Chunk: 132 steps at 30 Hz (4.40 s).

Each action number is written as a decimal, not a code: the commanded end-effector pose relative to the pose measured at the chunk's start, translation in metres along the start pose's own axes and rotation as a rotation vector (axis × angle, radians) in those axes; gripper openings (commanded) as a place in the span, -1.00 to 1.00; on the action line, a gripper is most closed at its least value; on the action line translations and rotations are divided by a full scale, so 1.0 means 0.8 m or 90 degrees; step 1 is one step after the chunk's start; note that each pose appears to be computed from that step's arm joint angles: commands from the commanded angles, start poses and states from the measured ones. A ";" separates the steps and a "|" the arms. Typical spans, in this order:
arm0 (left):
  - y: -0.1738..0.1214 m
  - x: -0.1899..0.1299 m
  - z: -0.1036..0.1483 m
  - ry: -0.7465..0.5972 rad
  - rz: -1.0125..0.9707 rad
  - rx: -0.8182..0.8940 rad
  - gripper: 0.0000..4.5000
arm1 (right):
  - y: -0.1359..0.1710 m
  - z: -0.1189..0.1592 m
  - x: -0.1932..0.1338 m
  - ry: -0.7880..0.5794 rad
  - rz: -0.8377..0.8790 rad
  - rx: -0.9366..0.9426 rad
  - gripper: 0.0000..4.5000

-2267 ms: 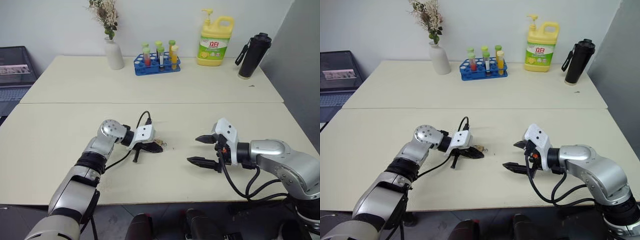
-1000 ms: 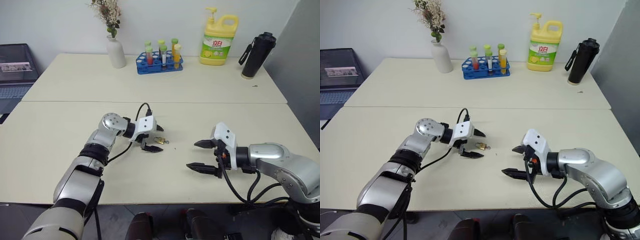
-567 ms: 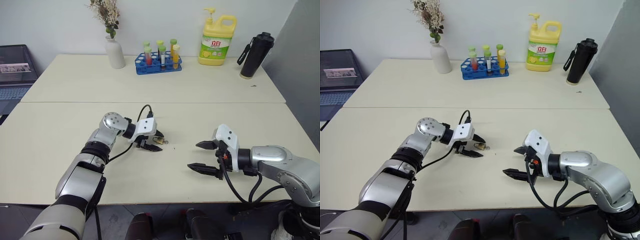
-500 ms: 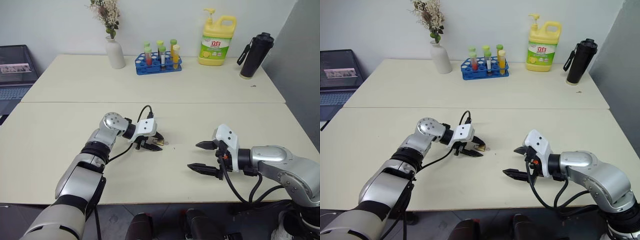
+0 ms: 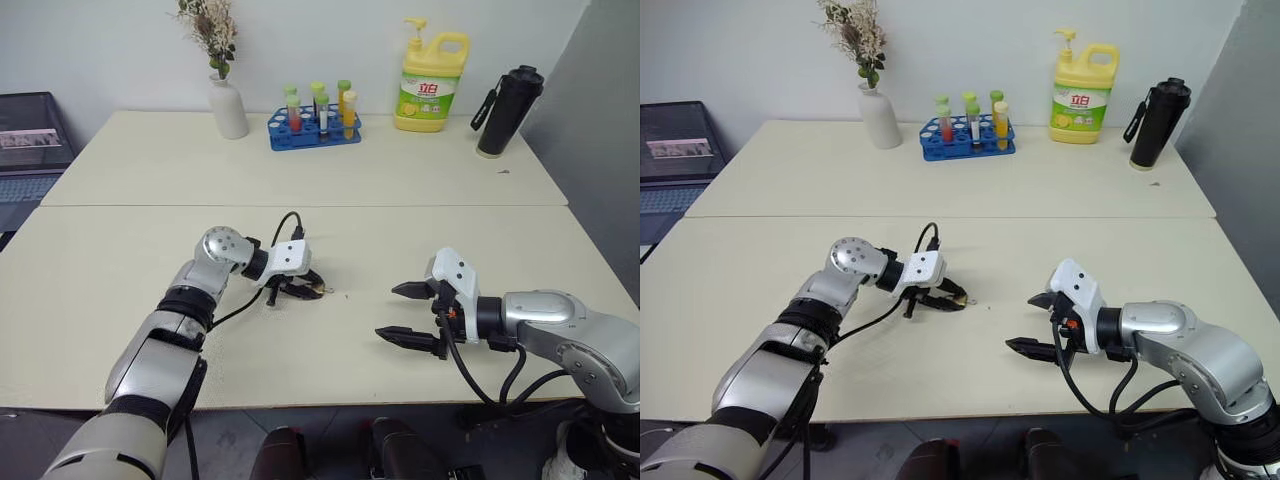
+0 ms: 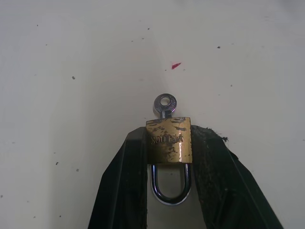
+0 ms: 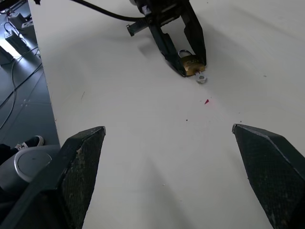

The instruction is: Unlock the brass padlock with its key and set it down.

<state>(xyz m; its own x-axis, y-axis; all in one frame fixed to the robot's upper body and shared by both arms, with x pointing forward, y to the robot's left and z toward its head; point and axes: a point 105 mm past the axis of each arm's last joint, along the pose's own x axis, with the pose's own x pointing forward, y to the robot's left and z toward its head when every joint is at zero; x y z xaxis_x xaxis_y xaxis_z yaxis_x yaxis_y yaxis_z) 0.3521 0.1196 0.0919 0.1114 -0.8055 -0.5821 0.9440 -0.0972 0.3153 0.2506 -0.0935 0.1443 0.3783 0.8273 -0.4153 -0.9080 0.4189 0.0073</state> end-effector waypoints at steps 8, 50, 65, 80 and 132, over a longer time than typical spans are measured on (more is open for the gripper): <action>-0.053 -0.054 0.068 -0.063 0.093 0.141 -0.58 | -0.012 0.013 -0.005 -0.058 -0.017 -0.078 1.00; -0.030 -0.071 0.130 -0.092 0.370 0.692 -0.58 | -0.018 0.068 0.022 -0.219 0.122 0.012 1.00; -0.030 -0.070 0.132 -0.094 0.384 0.720 -0.58 | -0.013 0.092 0.048 -0.239 0.183 0.093 1.00; -0.030 -0.072 0.130 -0.085 0.394 0.725 -0.58 | -0.011 0.094 0.051 -0.245 0.203 0.108 -0.73; -0.030 -0.069 0.126 -0.070 0.423 0.713 -0.58 | -0.027 0.099 0.047 -0.260 0.199 0.134 -0.27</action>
<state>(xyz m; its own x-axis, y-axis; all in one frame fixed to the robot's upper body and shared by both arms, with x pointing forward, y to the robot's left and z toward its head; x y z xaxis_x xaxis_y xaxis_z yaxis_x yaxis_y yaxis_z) 0.2944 0.1080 0.1848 0.3825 -0.9224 -0.0541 -0.0272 -0.0698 0.9972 0.2997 -0.0428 0.1848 0.1851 0.9826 -0.0181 -0.9319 0.1813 0.3140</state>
